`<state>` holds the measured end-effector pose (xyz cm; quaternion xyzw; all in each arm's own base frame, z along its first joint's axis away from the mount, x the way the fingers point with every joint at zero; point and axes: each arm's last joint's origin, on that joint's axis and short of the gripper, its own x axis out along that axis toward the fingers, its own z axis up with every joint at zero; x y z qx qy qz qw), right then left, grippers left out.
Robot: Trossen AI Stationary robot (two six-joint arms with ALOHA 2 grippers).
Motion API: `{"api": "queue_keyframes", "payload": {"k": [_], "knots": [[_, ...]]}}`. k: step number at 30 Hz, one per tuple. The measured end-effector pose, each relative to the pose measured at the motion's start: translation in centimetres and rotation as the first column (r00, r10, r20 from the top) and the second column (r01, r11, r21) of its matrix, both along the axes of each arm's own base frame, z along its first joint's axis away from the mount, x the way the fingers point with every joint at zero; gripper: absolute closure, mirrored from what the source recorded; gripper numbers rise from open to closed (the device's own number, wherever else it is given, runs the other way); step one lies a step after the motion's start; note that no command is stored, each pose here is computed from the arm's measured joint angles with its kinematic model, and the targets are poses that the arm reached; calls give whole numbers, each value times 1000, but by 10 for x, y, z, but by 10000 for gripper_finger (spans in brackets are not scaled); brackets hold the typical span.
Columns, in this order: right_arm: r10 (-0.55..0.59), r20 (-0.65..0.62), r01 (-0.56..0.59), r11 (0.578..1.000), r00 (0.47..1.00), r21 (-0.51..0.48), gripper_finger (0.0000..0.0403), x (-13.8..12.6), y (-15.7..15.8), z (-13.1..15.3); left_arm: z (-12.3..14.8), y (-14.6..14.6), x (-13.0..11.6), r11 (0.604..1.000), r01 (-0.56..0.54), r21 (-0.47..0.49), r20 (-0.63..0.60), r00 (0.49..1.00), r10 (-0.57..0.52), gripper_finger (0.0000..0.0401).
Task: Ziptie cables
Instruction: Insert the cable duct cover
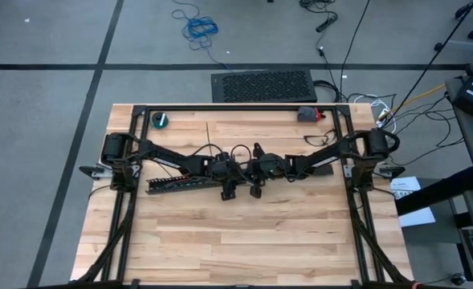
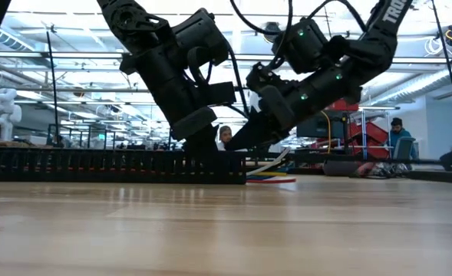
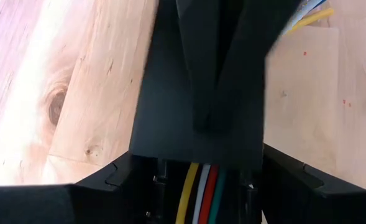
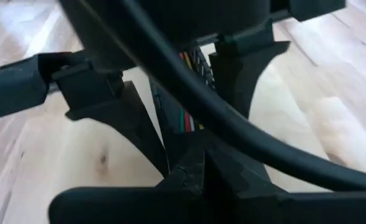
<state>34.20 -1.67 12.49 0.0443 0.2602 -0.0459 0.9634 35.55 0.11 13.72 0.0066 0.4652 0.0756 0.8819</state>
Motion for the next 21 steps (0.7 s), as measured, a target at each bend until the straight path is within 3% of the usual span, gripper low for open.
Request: {"api": "queue_keyframes", "payload": {"k": [10,21], "knots": [[-4,-24,5,1000,1000,11,403,2,-3,-2,2,-1,2,1000,2,7,-4,1000,-2,166],[53,-65,-54,998,996,-26,403,0,-6,-5,5,-6,3,995,90,42,-38,995,-88,160]]}}
